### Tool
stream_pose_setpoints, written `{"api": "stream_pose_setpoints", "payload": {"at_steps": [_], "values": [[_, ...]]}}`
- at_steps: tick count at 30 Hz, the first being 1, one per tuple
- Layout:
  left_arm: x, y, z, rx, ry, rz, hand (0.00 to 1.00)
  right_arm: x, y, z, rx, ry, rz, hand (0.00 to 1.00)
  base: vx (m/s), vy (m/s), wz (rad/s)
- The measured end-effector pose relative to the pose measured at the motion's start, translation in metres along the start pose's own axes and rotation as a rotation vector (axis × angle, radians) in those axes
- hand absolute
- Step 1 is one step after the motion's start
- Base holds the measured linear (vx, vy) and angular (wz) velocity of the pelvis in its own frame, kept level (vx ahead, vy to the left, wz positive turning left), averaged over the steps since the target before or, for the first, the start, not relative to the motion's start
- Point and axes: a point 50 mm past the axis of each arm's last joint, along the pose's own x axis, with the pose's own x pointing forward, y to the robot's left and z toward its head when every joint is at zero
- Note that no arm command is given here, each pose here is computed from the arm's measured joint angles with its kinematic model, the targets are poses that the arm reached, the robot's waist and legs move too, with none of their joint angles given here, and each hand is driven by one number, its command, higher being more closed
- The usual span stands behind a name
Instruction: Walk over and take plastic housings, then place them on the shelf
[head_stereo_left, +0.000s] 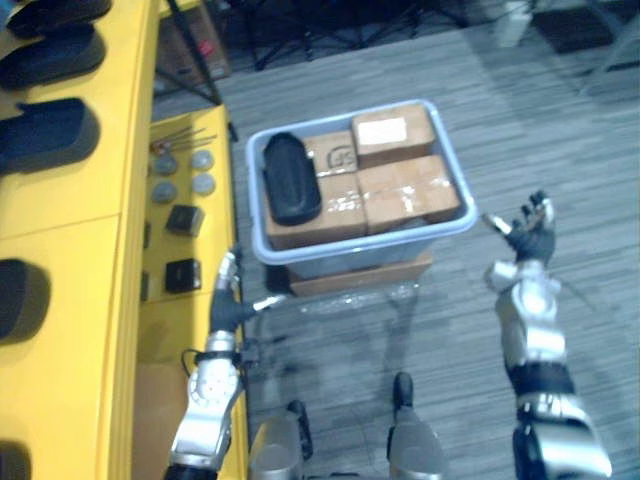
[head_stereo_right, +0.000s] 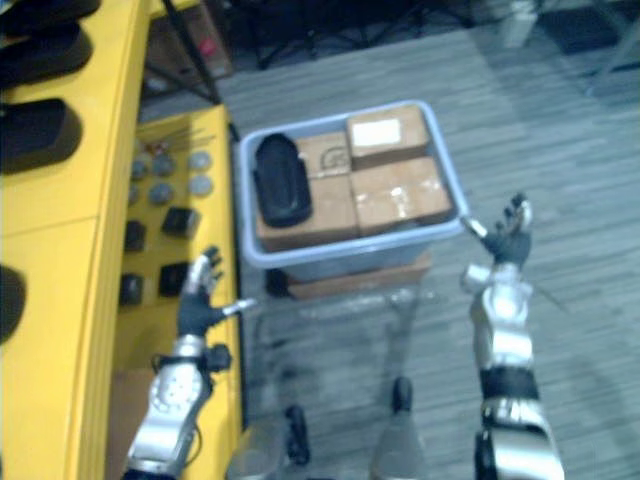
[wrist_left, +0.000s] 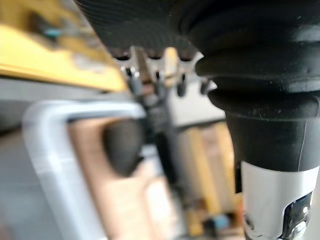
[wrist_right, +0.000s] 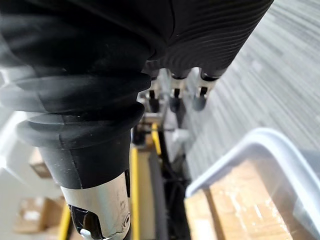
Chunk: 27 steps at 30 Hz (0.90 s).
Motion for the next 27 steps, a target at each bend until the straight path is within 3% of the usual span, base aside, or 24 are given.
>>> {"api": "stream_pose_setpoints", "payload": {"at_steps": [6, 10, 20, 27], "values": [[-0.030, -0.017, -0.076, -0.012, 0.344, -0.048, 0.00, 0.037, -0.013, 0.057, -0.016, -0.054, -0.071, 0.00, -0.08, 0.033, 0.34], [-0.047, -0.014, -0.102, 0.012, 0.437, -0.019, 0.00, 0.046, -0.012, 0.074, -0.053, -0.060, -0.103, 0.00, -0.09, 0.055, 0.32], [-0.046, -0.027, -0.101, -0.039, 0.372, -0.006, 0.00, 0.056, -0.005, 0.120, -0.218, -0.113, -0.106, 0.00, -0.05, 0.065, 0.14], [-0.041, -0.029, -0.099, -0.112, 0.362, 0.021, 0.00, 0.059, -0.017, 0.110, -0.348, -0.007, -0.157, 0.00, -0.01, 0.034, 0.05]]}}
